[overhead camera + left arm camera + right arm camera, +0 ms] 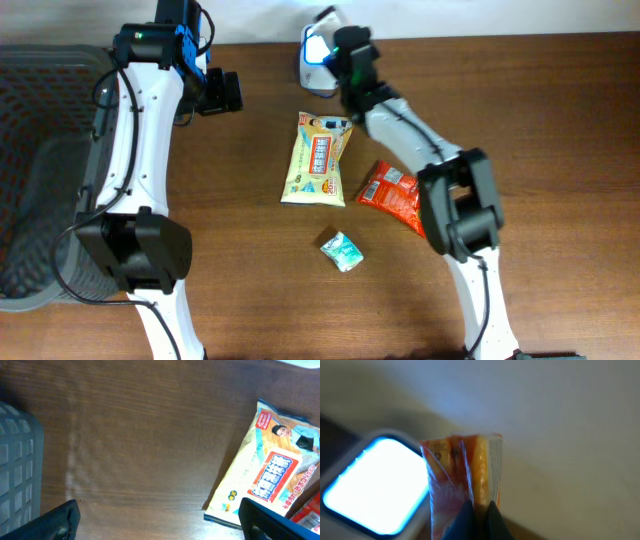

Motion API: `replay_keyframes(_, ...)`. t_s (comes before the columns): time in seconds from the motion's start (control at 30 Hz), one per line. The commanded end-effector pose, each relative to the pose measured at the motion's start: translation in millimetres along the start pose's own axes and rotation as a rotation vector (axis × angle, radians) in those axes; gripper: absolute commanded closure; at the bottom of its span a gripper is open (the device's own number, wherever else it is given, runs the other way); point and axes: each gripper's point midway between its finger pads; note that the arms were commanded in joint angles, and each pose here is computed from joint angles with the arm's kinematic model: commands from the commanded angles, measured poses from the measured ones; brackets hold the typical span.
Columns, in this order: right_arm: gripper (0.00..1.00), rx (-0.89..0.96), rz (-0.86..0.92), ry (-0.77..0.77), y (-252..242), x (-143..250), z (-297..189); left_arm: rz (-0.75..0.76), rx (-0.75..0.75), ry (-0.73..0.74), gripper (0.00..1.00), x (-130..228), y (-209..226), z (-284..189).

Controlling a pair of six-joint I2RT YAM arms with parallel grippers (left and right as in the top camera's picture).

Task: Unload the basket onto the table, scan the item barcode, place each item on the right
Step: 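Carry the orange tissue pack off the table to the right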

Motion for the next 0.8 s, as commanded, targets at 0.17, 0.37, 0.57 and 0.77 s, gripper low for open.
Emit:
replay_keyframes(0.17,0.96,0.503,0.887,0.524,-378.8,221.9,-94.3,-0.011,-0.005,-0.021,0.01,-2.6,1.2,-7.5)
replay_keyframes(0.37,0.89,0.702,1.075,0.744,-462.3,368.8,-178.5,-0.011,-0.005,-0.021,0.01,-2.6,1.2,-7.5)
replay_keyframes(0.57,0.06,0.742,1.102,0.776,-476.5,355.3,-221.9,-0.011,-0.005,-0.021,0.01,-2.6,1.2,-7.5)
replay_keyframes(0.77,0.01,0.039,1.076,0.634,-322.3,115.1,-273.1,-0.011,-0.005,-0.021,0.01,-2.6,1.2,-7.5)
Point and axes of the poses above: each gripper's point midway between its finger pads, its own z axis out along the fingers, its own y axis along the line the jaws close on, x = y × z, and after that the axes turned 6 degrees about z, right-handed
